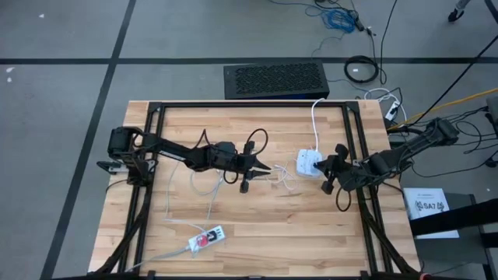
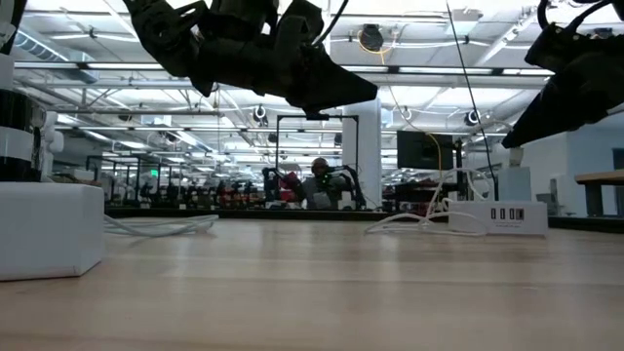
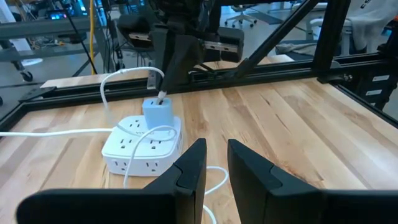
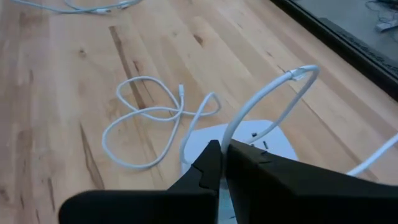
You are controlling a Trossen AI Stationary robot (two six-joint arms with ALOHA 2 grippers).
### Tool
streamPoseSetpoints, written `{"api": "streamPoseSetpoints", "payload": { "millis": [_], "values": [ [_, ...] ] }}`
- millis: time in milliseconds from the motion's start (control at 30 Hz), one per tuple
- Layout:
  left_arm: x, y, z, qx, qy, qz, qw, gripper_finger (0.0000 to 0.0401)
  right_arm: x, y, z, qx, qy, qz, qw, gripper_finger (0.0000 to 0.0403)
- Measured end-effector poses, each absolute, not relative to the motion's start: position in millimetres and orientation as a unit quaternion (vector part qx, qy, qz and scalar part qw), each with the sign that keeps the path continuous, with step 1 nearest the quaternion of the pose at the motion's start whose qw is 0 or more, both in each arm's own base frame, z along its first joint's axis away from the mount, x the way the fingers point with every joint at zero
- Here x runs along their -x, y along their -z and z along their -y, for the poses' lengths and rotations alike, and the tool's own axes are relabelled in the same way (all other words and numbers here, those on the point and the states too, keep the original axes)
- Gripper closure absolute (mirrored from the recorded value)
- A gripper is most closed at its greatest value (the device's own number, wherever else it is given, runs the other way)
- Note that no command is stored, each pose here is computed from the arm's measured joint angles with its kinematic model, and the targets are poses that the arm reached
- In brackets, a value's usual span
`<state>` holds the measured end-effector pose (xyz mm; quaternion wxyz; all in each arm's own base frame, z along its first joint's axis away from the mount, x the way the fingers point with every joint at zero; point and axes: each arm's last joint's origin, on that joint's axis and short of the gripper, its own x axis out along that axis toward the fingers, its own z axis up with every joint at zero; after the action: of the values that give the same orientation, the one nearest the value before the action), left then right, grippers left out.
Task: Insert USB
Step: Insert the white charger cable into the blue adapter
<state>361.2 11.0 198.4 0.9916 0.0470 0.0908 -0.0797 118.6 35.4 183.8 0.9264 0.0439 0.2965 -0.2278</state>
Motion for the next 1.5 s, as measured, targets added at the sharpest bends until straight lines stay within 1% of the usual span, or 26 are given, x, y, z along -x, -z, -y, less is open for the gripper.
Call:
{"api": "streamPoseSetpoints", "payload": {
  "millis": [533,900,1367,1500],
  "values": [
    [-361.2,-198.2,-10.6,-0.046,0.084,-0.092,0.991,0.0329,-112.5,-189.7,-34.3,-0.064,0.185,-0.293,0.936,0.0402],
    [-360.9,-197.6,-9.8,-0.044,0.098,-0.094,0.990,0.0329,-114.7,-188.4,-21.7,-0.073,0.245,-0.292,0.922,0.0402],
    [-360.4,-195.1,-9.8,-0.050,0.099,-0.106,0.988,0.0329,-118.2,-187.5,-22.9,-0.079,0.230,-0.300,0.923,0.0402],
    [-360.5,-195.1,-9.1,-0.053,0.101,-0.105,0.988,0.0329,-126.4,-191.6,-25.0,-0.093,0.206,-0.279,0.933,0.0402]
  ]
}}
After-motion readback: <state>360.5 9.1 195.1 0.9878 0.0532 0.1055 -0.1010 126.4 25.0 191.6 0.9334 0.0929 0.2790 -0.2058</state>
